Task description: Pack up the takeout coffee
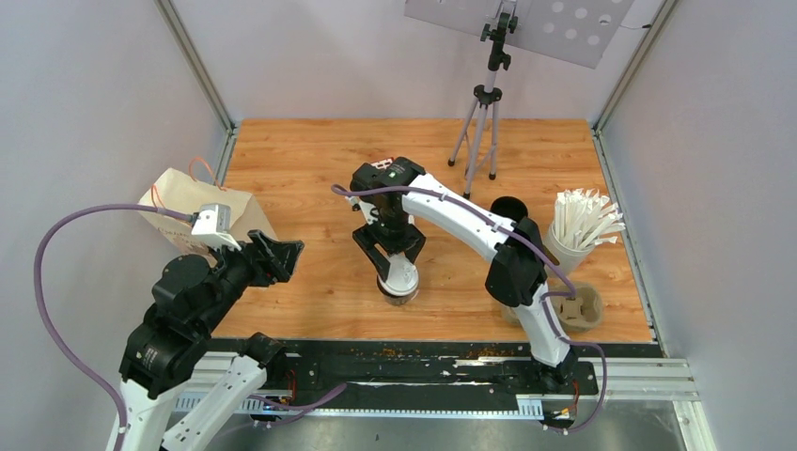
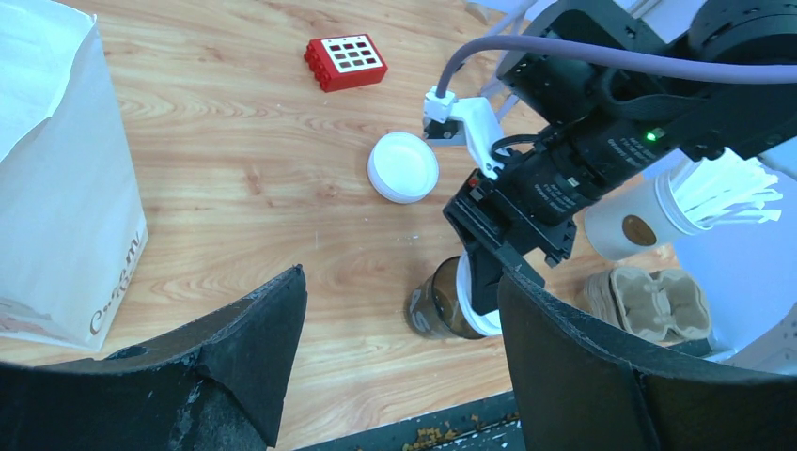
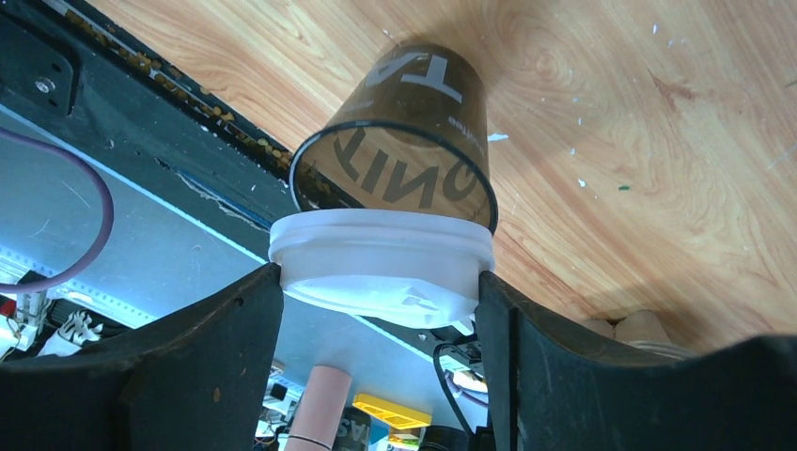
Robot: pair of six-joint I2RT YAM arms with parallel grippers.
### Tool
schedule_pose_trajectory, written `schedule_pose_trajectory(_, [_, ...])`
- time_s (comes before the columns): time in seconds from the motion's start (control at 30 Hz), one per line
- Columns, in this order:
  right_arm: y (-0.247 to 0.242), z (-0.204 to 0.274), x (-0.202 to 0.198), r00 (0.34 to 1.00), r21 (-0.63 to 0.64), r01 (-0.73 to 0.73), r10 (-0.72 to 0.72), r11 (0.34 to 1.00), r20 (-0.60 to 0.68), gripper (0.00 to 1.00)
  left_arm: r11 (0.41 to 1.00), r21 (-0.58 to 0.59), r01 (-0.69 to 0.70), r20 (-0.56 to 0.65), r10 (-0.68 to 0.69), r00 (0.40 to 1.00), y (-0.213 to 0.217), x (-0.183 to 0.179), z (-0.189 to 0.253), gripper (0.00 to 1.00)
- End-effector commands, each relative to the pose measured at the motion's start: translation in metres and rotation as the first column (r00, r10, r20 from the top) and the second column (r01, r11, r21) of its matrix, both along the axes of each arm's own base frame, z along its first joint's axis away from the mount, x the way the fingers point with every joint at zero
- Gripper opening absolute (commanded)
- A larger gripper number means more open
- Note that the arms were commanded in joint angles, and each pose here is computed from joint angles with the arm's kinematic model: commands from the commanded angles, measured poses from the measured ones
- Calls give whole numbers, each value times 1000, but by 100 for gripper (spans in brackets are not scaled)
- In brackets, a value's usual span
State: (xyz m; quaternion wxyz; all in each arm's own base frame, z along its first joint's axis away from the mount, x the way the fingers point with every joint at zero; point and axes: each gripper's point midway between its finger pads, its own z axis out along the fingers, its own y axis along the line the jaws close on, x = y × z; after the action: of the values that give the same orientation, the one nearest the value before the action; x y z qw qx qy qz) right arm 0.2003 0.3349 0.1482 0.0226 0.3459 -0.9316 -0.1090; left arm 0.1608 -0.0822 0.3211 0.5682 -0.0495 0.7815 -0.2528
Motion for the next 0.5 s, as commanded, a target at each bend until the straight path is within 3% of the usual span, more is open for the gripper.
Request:
schedule_pose_trajectory(0.0, [0,4,1,1000,-20,-14,14,1000,5,71,1000,-22,-7,30,8,1000,0,1,9,82])
schedule_pose_trajectory(0.47, [6,-10,8,1000,-44,-17,17,999,0,77,999,-39,14,15,-13,1000,-5,0,-1,81])
